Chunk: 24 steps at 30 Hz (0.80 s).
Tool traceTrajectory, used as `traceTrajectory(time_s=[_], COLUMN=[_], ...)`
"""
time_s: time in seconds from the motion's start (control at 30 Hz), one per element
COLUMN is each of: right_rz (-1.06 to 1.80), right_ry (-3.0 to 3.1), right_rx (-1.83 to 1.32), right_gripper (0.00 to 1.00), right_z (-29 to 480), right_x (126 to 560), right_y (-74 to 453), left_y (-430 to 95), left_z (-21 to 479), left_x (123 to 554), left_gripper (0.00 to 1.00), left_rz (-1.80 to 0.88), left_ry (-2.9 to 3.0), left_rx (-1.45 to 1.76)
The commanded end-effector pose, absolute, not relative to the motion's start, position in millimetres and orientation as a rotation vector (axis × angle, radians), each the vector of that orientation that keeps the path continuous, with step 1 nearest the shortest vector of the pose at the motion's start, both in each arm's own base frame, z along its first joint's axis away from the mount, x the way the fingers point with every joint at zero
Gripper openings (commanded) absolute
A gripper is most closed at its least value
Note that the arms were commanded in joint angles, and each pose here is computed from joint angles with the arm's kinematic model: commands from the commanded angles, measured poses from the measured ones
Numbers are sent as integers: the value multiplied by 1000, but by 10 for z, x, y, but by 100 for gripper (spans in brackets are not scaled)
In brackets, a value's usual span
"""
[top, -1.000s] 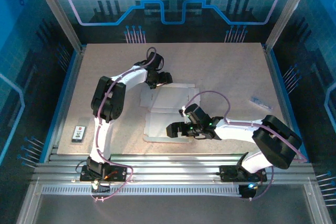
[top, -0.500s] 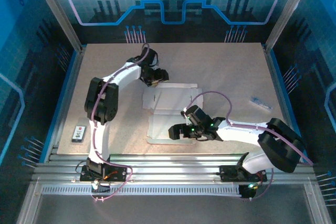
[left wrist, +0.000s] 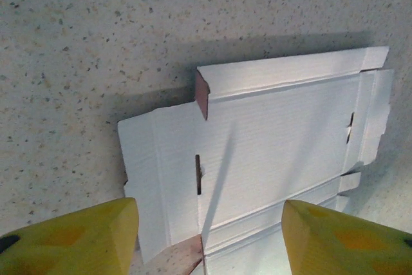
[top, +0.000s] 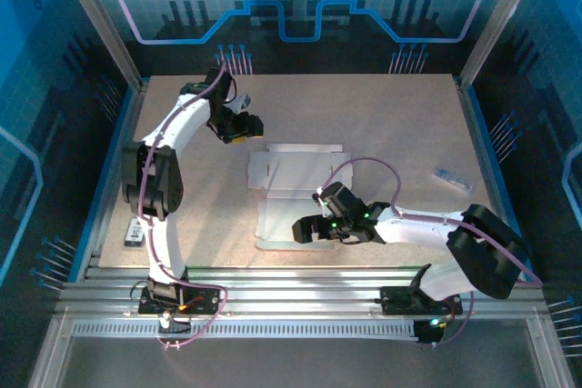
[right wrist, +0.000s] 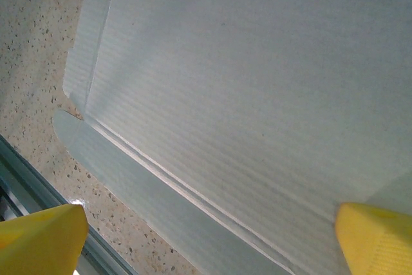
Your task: Fold the paper box
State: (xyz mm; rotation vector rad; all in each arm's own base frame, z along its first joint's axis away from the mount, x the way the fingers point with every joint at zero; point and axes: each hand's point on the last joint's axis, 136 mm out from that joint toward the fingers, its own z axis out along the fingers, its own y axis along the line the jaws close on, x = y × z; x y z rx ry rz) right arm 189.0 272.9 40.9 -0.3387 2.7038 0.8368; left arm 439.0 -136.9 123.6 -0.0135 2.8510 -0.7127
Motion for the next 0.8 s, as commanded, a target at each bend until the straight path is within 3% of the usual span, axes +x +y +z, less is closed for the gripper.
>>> traceTrajectory(time_s=[0.0, 0.3, 0.63, 0.77], right_rz=[814, 799, 798, 790], right_ry=[2730, 2746, 2767, 2779], right_rx=[-391, -413, -424, -423], right_gripper=[100, 100, 100, 100], right_z=[372, 327, 246, 217], right_x=[1818, 1802, 1795, 1792], right_y=[2736, 2727, 2775, 2772], left_y=[-1362, -1316, -1347, -1363], left_z=[1036, 558, 428, 406], left_x=[4214, 4192, 4309, 4324], left_gripper=[59, 54, 49, 42], left_rz=[-730, -713, -731, -746], left_ry=[2966, 3102, 3139, 3151], left_rx=[60, 57, 52, 61])
